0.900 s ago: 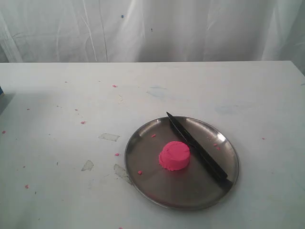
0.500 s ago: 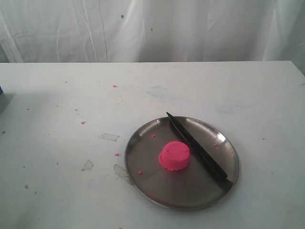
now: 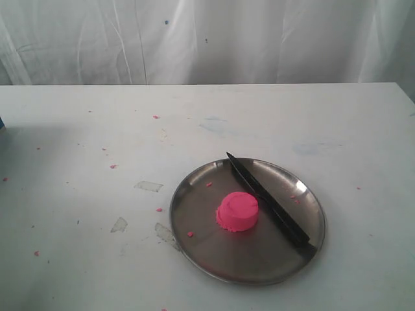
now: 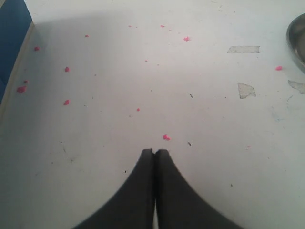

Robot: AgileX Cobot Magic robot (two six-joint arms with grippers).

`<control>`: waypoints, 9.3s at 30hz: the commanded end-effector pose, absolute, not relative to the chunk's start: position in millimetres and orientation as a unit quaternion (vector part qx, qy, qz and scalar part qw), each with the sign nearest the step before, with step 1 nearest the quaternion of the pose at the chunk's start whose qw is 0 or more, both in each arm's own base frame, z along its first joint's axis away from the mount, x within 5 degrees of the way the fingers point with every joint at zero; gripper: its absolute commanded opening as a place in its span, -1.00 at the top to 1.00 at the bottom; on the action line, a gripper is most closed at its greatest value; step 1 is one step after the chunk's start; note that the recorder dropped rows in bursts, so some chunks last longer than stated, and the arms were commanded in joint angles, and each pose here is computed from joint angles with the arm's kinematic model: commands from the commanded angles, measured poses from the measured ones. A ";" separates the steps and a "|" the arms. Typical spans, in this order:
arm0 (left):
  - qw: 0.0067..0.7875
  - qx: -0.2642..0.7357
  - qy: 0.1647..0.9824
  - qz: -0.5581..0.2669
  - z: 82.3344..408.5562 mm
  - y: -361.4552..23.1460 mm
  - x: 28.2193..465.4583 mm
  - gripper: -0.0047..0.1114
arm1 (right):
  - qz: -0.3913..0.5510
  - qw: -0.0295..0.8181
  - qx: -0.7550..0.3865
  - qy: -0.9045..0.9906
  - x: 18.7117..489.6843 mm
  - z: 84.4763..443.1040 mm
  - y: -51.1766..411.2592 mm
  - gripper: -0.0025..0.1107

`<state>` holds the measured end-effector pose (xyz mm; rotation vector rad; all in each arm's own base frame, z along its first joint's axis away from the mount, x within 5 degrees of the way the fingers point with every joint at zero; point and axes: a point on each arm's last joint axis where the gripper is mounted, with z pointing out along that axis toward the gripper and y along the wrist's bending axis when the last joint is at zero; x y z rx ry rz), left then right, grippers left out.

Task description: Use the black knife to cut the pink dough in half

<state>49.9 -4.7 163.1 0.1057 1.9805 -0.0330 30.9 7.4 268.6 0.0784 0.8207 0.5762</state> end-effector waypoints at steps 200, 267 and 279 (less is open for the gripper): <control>0.548 0.046 0.835 -0.018 162.2 -5.3 49.7 0.92 | 0.240 0.098 -0.043 0.965 259.6 164.3 8.5 0.19; 0.548 0.046 0.835 -0.018 162.2 -5.3 49.7 0.92 | 0.370 -0.078 -0.063 0.924 253.9 114.7 26.2 0.83; 0.548 0.046 0.835 -0.018 162.2 -5.3 49.7 0.92 | 0.376 -0.038 -0.070 0.923 259.4 133.6 31.4 0.96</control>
